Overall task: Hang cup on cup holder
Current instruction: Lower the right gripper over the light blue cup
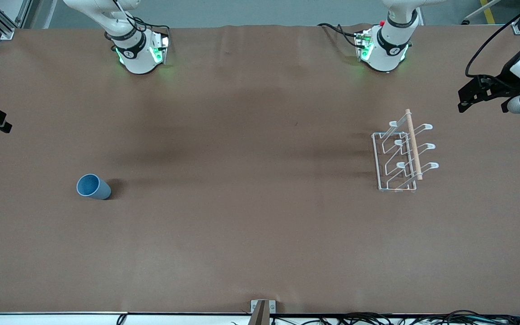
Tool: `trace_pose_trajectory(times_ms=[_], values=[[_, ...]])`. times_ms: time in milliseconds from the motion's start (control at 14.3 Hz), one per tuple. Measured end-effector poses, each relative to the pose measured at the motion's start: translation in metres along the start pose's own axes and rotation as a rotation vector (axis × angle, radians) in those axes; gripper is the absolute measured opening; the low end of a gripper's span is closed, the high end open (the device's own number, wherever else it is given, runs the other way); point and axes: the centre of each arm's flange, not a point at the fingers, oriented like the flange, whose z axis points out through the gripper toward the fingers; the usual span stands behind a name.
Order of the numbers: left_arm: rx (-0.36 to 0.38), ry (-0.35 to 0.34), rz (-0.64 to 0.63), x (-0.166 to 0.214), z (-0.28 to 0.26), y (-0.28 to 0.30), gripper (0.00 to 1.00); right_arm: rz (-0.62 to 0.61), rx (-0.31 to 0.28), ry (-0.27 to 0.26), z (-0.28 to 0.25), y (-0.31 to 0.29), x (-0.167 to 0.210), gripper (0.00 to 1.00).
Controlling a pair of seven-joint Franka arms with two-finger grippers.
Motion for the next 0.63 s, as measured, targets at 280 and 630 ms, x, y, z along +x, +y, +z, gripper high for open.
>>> trace_pose_trajectory(times_ms=[280, 630], values=[[0.0, 0.0, 0.0, 0.0, 0.0, 0.0, 1.0, 0.0, 0.0, 0.0, -0.0001, 0.0, 0.0, 1.0], [-0.002, 0.007, -0.003, -0.0002, -0.0051, -0.0012, 1.0, 0.0, 0.0, 0.001, -0.0003, -0.0002, 0.0, 1.0]])
